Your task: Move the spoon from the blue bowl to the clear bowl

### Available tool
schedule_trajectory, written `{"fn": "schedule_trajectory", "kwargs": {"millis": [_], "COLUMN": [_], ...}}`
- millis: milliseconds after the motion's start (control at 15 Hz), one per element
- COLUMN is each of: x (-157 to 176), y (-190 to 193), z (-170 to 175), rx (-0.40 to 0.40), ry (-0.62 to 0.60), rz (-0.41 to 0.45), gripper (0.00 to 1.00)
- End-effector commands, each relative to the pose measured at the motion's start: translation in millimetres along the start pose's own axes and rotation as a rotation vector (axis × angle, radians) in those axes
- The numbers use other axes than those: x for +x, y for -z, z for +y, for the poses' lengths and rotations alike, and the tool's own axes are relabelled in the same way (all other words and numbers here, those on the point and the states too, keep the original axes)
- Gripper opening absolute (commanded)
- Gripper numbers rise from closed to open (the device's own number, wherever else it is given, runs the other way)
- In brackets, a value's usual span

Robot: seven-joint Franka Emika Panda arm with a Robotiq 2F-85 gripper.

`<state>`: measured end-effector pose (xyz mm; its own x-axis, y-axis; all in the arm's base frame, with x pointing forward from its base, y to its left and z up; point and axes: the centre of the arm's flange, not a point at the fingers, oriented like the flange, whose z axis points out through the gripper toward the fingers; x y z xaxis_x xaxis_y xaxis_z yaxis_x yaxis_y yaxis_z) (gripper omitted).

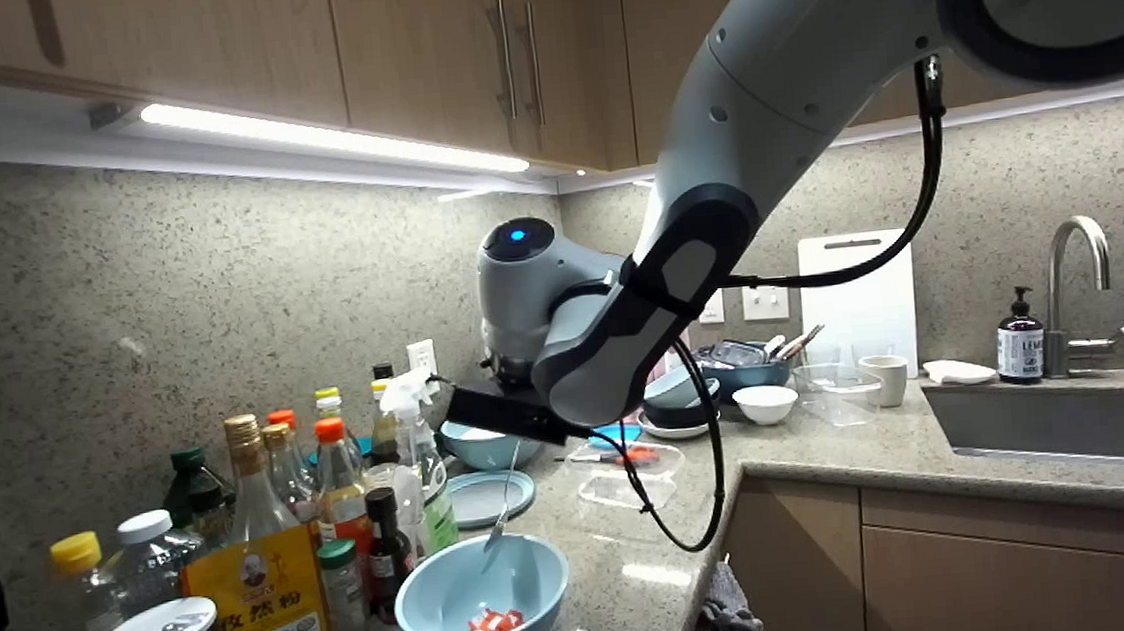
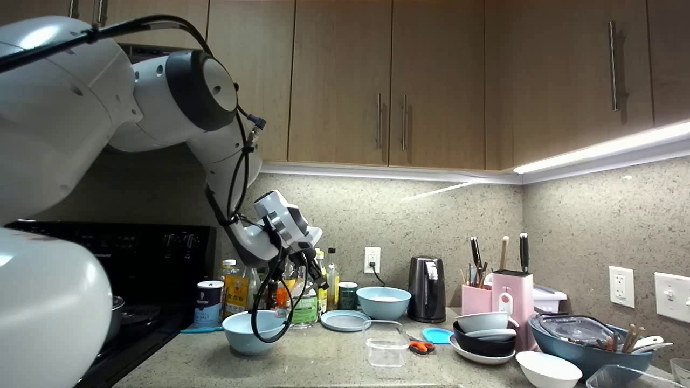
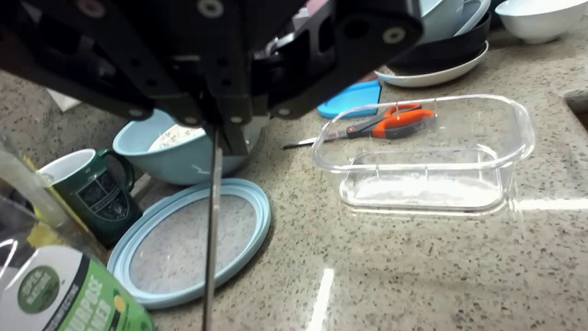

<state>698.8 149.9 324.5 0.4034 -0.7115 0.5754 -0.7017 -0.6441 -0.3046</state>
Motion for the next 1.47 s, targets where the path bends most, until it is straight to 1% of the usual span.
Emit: {"fn": "schedule_trajectory", "kwargs": {"millis": [0, 200, 333, 467, 533, 600, 667, 800, 933, 1067, 1267, 1400], "x": [17.4, 47.3, 68.6, 86.1, 89.8, 88.3, 96.5, 96.1, 94.6, 96.2, 119.4, 134.0], "y": [32.0, 43.7, 49.5, 52.2, 51.2, 49.2, 30.7, 34.6, 38.4, 26.1, 2.1, -12.7], "z": [37.2, 69.0, 95.4, 122.9, 134.0, 139.4, 111.9, 125.1, 125.8, 116.4, 111.2, 111.0], "rx": [-0.002, -0.032, -0.051, -0.077, -0.096, -0.105, -0.095, -0.106, -0.105, -0.104, -0.121, -0.144], "ry": [-0.096, -0.242, -0.352, -0.466, -0.504, -0.516, -0.45, -0.477, -0.482, -0.499, -0.572, -0.609], "rz": [0.096, 0.193, 0.243, 0.266, 0.264, 0.247, 0.275, 0.259, 0.25, 0.32, 0.426, 0.469], "gripper": [0.01, 0.01, 0.01, 0.01, 0.01, 0.01, 0.02, 0.02, 0.01, 0.01, 0.01, 0.01]}}
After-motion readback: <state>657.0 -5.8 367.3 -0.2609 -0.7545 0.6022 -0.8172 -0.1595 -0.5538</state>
